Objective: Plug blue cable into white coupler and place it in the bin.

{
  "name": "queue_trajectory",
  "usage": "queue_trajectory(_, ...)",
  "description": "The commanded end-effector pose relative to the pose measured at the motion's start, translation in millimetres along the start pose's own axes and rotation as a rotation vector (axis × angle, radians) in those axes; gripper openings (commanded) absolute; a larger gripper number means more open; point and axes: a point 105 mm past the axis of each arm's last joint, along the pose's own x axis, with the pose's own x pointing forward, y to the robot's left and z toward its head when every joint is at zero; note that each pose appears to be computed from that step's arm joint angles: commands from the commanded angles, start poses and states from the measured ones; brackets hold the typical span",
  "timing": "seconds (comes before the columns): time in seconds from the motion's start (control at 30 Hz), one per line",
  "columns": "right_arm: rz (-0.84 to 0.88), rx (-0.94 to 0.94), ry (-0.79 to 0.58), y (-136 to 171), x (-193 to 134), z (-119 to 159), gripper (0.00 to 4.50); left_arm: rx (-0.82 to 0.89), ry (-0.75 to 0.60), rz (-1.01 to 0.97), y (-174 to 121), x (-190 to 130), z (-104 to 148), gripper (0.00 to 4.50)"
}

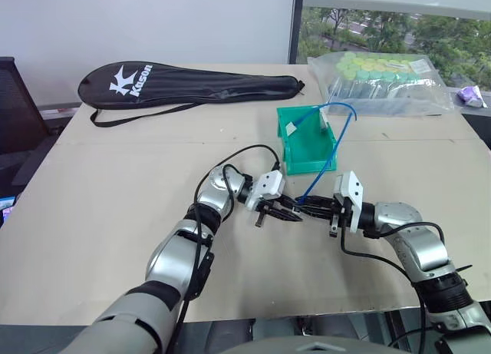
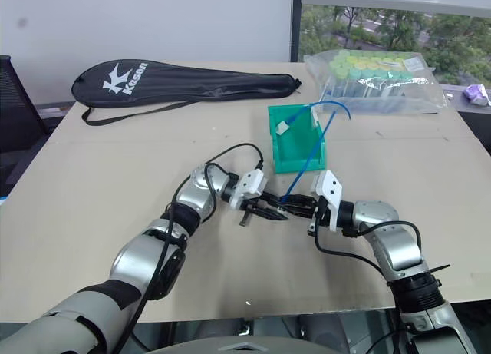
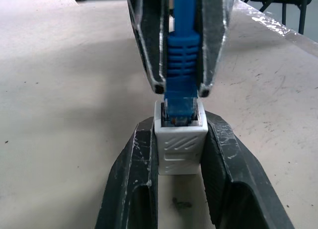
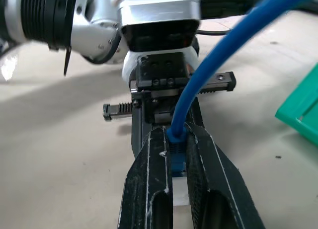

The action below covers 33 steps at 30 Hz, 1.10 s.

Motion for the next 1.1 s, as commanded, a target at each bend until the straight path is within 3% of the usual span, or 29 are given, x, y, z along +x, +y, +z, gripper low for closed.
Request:
queue_trajectory(0.03,0.009,-0.095,-0.119,2,-5,44,0.00,-0.015,-0.008,0.001,-3,3,-3,0.60)
queue_trajectory(0.07,0.008,-0.101,-0.109,2,-6,44,0.00,-0.021,-0.019,0.010,-2,3,-1,0.60)
queue_trajectory(0.13,0.006,-0.100,-0.096,2,-7,41,0.00,-0.025,-0.040,0.023,-1,1,2,1.61)
queue_trajectory(0.23,0.002,-0.097,-0.091,2,-8,38,0.00,-0.002,-0.043,0.037,-3,-4,4,2.73)
queue_trajectory(0.3,0.002,-0.101,-0.089,2,-8,38,0.00,0.004,-0.043,0.049,-5,-7,5,3.78)
queue_trajectory(0.5,-0.065,-0.145,-0.203,-8,-22,78,0.00,0.019,-0.075,0.235,-14,-49,22,3.78)
queue_trajectory(0.67,-0.197,-0.132,-0.315,-47,-30,115,0.00,0.017,-0.163,0.611,-2,-85,74,3.78)
queue_trajectory(0.83,-0.269,-0.099,-0.201,-95,-22,109,0.00,-0.046,-0.174,0.907,13,-108,110,3.78)
queue_trajectory(0.97,-0.269,0.002,-0.061,-130,-1,99,0.00,-0.105,-0.097,0.955,7,-103,119,3.78)
queue_trajectory(1.07,-0.340,-0.034,0.010,-153,10,97,0.00,-0.150,-0.072,0.974,5,-102,119,3.78)
queue_trajectory(1.1,-0.359,-0.066,0.014,-158,13,100,0.37,-0.159,-0.071,0.979,5,-102,120,3.88)
